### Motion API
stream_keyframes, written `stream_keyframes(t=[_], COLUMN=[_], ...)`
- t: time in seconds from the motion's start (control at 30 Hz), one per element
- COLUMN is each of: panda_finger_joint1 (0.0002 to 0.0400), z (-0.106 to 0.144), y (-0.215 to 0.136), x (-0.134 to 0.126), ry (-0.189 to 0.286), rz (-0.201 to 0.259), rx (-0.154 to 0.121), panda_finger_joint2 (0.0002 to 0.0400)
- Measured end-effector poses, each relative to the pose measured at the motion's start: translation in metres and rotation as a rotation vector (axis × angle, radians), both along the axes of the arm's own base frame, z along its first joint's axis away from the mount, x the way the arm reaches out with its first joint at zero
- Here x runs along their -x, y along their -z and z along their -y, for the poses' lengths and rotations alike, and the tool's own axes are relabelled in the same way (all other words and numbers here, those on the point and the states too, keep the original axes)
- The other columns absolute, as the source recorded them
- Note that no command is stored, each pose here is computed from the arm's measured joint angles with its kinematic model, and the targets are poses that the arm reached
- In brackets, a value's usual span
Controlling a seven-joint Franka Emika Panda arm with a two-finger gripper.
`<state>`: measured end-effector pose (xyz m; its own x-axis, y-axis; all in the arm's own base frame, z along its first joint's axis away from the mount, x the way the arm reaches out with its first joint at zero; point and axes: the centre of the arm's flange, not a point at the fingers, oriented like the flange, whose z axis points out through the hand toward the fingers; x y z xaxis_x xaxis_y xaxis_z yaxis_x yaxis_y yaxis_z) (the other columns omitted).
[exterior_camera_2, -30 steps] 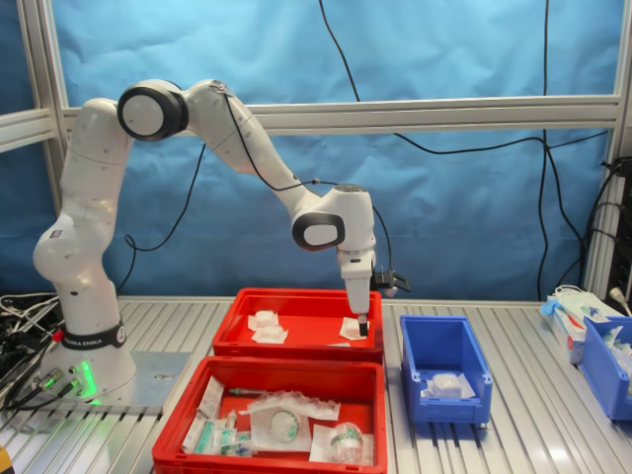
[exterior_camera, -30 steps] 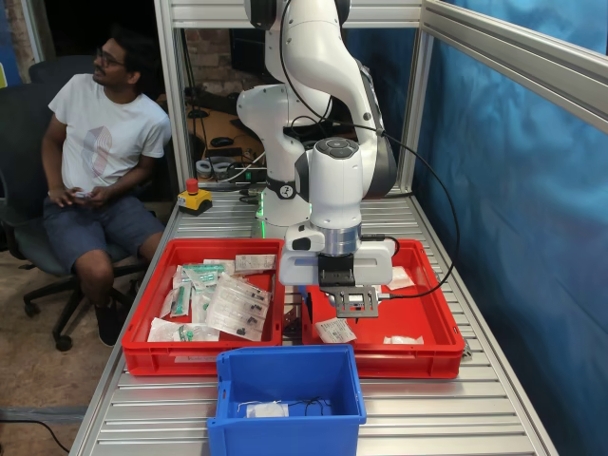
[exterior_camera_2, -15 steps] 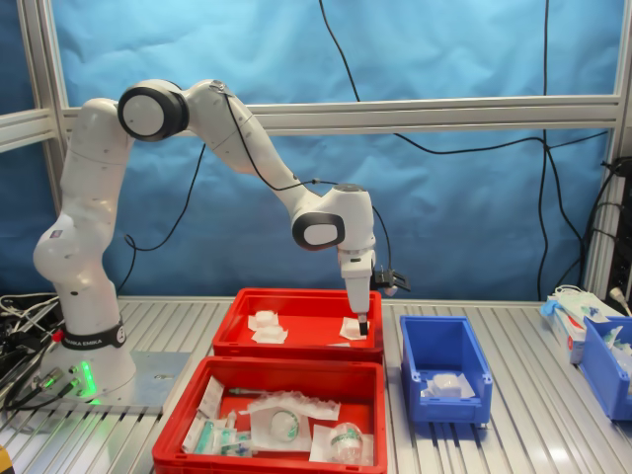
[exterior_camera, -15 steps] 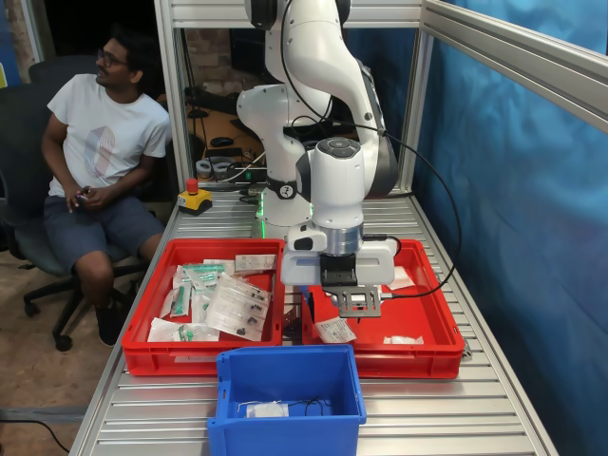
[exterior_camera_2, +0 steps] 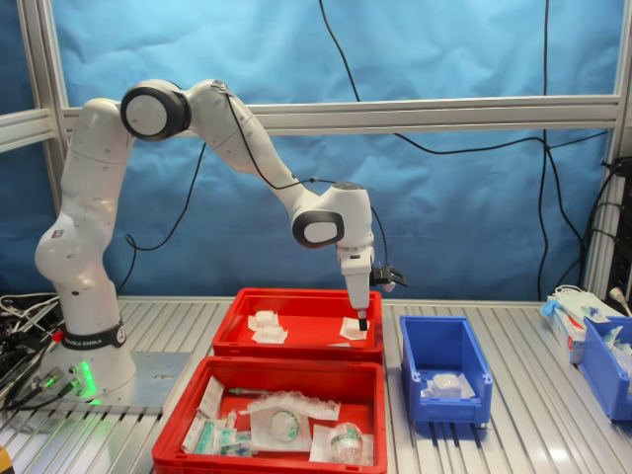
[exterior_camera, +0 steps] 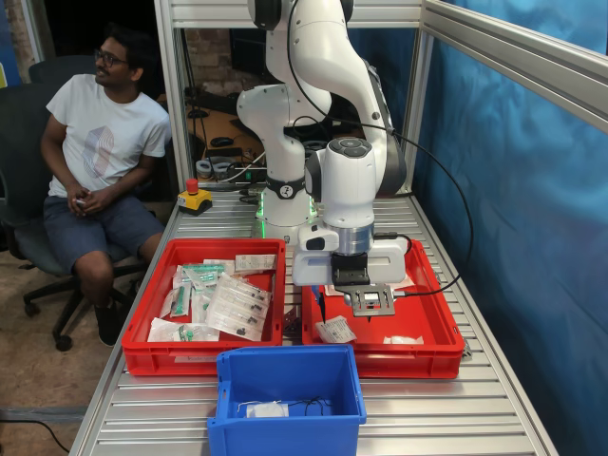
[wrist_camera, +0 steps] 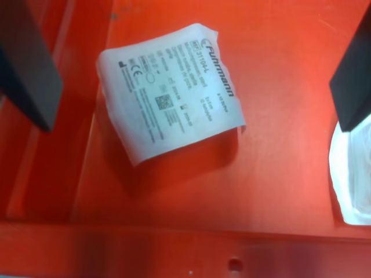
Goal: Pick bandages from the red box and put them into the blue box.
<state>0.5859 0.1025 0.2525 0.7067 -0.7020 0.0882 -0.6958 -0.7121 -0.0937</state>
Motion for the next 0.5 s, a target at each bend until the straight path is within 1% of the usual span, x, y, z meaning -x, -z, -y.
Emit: stream_keyframes(t=[0.2, 0.5], panda_finger_joint1=[0.0400, 0.0400], z=[-0.003, -0.005], y=[0.007, 0.019], x=[0.000, 0.001], ry=[-0.005, -0.009], rz=[0.004, -0.008], rx=[0.000, 0.002], panda_finger_joint2=[0.0400, 0.0400])
